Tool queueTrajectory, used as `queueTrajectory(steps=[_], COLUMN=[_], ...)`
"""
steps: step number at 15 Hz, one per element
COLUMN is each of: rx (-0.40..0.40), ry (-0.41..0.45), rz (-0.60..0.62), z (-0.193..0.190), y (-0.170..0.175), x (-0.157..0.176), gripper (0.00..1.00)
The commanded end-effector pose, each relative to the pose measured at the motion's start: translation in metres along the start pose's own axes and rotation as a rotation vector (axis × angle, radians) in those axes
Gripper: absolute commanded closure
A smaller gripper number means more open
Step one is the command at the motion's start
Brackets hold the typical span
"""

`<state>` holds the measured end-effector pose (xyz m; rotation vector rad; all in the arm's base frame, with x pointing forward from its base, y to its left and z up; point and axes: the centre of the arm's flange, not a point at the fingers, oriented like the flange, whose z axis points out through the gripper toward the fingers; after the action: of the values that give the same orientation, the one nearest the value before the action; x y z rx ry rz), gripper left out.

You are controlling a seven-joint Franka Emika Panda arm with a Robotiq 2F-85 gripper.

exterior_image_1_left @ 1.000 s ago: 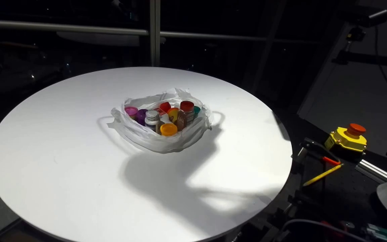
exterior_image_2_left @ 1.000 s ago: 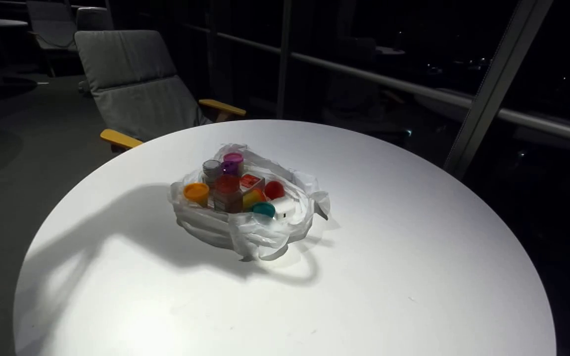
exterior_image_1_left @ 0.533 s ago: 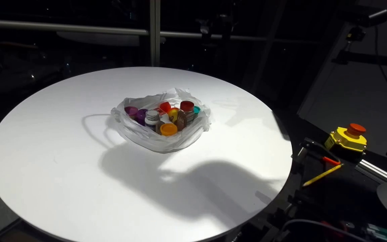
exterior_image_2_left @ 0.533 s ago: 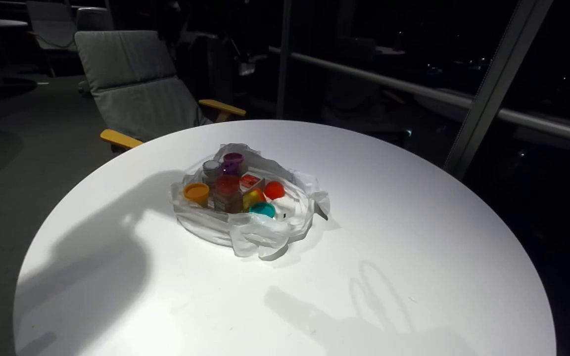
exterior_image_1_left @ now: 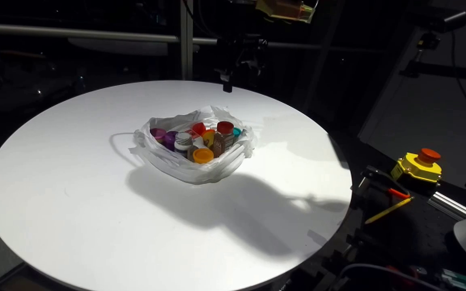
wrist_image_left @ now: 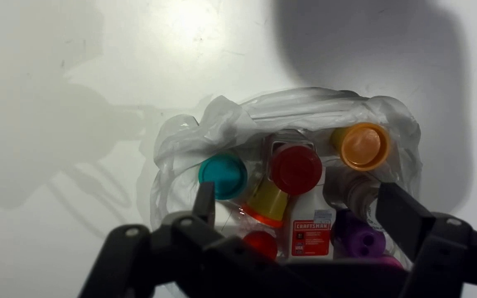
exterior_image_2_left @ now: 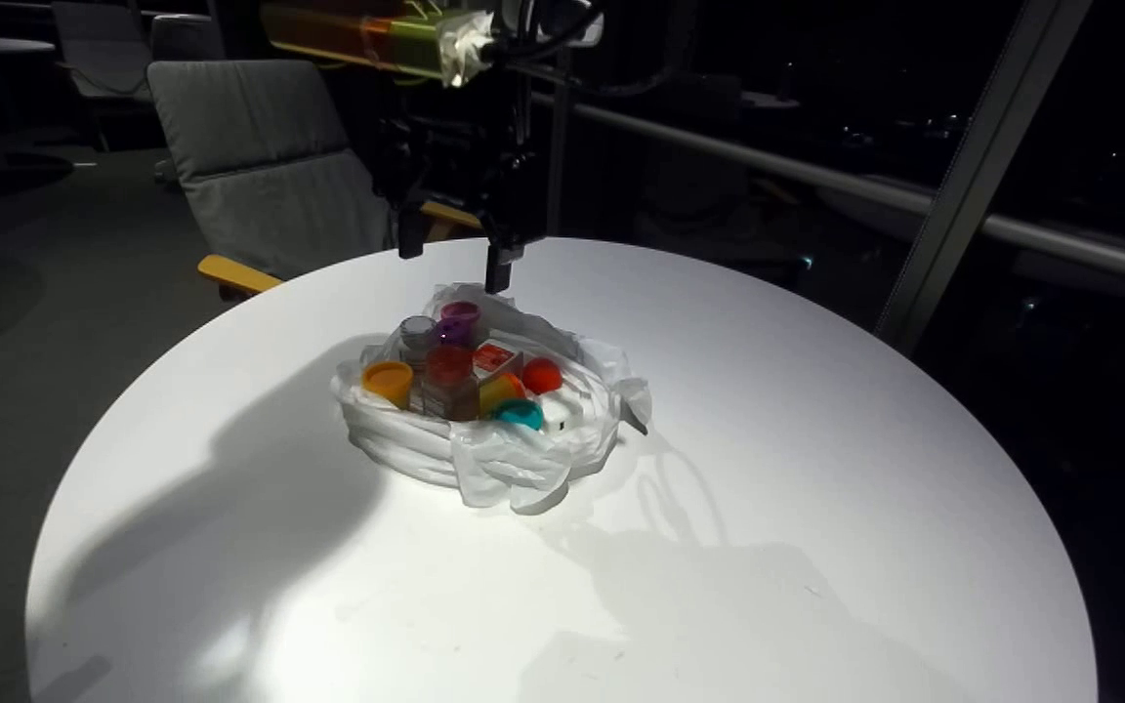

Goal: Remove the things from the plastic bag and put them on the table

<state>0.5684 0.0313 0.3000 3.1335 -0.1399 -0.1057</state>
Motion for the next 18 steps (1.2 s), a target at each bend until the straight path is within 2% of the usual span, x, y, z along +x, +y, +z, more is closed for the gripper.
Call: queueTrajectory(steps=[1,4,6,13,18], rx=[0.031,0.034,0.015,0.017,-0.013], ry=[0.032,0.049,0.023,0.035,0.039], rz=[0.014,-0.01,-0.013,-0.029,-0.023], z=[0.012,0.026,0.027,0.029,0.054], y=[-0.009,-0.019,-0.013,-0.021,-0.028], x=[0.012,0.006,0.006,0.004,-0.001], gripper=[0.0,0.0,0.0,0.0,0.0])
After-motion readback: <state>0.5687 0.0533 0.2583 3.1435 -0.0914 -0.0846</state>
